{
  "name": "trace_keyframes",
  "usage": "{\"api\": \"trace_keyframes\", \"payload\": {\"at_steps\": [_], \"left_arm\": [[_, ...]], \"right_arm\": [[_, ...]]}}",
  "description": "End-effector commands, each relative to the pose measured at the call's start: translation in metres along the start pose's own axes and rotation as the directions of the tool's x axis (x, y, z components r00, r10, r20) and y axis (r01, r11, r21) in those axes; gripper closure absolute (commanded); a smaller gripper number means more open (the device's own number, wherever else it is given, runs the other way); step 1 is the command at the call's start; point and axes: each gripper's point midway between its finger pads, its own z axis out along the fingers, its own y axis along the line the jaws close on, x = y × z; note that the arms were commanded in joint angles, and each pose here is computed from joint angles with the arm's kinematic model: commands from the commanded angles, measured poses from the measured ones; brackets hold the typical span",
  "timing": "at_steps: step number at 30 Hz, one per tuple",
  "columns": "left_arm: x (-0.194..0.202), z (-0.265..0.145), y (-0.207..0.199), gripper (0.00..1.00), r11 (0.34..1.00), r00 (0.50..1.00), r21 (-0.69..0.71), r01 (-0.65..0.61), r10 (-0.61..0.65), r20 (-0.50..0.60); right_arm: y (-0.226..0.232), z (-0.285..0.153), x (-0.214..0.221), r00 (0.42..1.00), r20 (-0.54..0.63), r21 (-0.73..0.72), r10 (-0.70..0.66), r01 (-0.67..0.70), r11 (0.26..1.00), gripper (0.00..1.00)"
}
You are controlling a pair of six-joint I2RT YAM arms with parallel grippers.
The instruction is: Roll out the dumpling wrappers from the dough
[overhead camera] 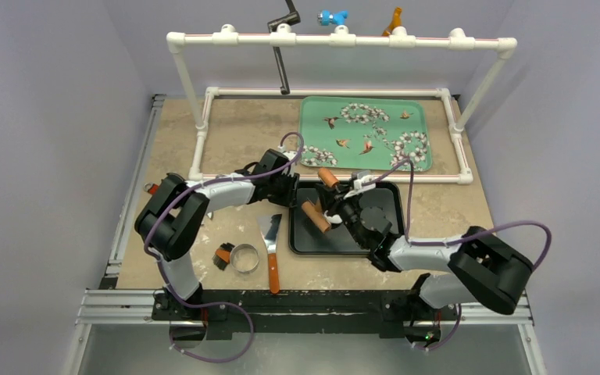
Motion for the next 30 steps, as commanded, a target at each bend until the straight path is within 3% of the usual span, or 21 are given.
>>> {"api": "trace_keyframes", "payload": {"at_steps": [1,8,15,19,21,24,30], "left_arm": [[0.025,0.011,0.009,0.66,0.999,0.996,-0.021,0.039,-0.041,-0.082],[0.028,0.017,0.010,0.72,0.999,0.994,-0.021,0.050,-0.052,-0.100],[0.032,0.022,0.014,0.81,0.997,0.990,-0.032,0.072,-0.076,-0.122],[0.031,0.022,0.017,0.99,0.996,0.988,-0.040,0.085,-0.090,-0.126],[0.031,0.022,0.020,1.00,0.994,0.985,-0.050,0.099,-0.105,-0.136],[0.034,0.018,0.033,1.00,0.986,0.976,-0.085,0.140,-0.152,-0.158],[0.040,0.001,0.052,1.00,0.979,0.974,-0.143,0.145,-0.166,-0.154]], "right_arm": [[0.050,0.012,-0.055,0.995,0.038,-0.159,0.090,-0.083,0.984,1.00],[-0.014,0.004,-0.061,0.991,0.119,0.132,-0.056,0.040,0.990,1.00],[-0.032,0.004,-0.027,0.981,0.092,0.166,-0.173,0.156,0.974,1.00],[-0.051,-0.010,-0.013,0.976,0.072,0.214,-0.204,0.185,0.959,1.00],[-0.056,-0.016,-0.010,0.979,0.063,0.222,-0.193,0.175,0.959,1.00],[-0.045,-0.012,-0.011,0.981,0.060,0.174,-0.182,0.169,0.970,1.00],[0.036,0.014,-0.054,0.993,0.118,-0.128,-0.030,0.045,0.991,1.00]]}}
